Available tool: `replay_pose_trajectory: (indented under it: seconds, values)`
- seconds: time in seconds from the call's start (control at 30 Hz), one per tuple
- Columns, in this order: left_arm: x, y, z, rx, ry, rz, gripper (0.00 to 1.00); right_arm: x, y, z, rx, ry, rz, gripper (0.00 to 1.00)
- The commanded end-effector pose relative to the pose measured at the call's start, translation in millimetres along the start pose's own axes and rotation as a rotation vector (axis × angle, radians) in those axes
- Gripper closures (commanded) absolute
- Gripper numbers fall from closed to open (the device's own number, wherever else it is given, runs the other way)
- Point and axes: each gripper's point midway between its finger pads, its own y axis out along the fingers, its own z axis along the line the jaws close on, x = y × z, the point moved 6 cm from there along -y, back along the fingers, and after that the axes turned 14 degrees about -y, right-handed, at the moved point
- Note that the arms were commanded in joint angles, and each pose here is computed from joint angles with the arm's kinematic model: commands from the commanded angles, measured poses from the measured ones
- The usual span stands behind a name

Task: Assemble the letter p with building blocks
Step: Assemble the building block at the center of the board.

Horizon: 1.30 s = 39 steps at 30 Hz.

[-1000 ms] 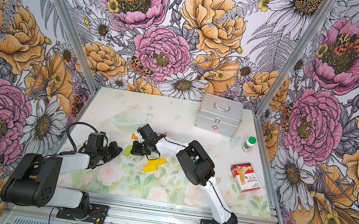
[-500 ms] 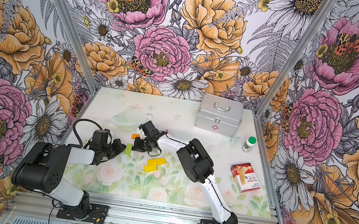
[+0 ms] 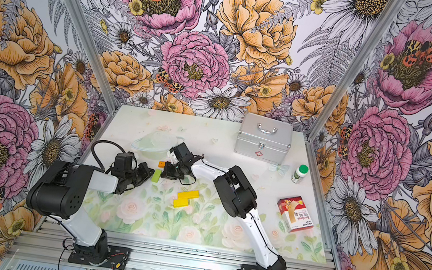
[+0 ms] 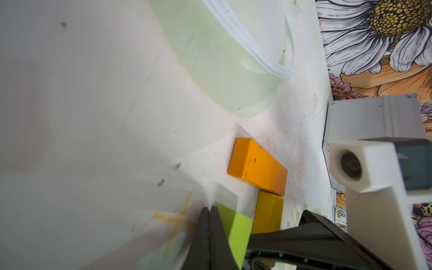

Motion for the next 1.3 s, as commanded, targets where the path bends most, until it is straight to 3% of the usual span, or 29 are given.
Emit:
replay_pose_trajectory:
  seconds: [0.0,0.5,0.97,1.27]
  values:
    - [-10.7,5.1,2.5,-0.005,-0.016,0.068,1.00,-2.1,13.8,-4.6,-0.004,-0.008,0.011,1.00]
    - [-11.9,7.2,7.4,0.009,-0.014,0.064,1.00,13.8,2.9,-16.5,-0.027,0.007,-0.033,1.00]
    - [-1.7,-13.6,13.2,0.034,-0.025,-0.031,1.00,16.0,-13.1,3.7,-0.039,-0.055,-0.059,1.00]
    - [-7.6,-25.2,4.7,0.018,0.006,-0.009,1.00,6.6,-21.4,5.4,-0.068,-0.051,-0.052,1.00]
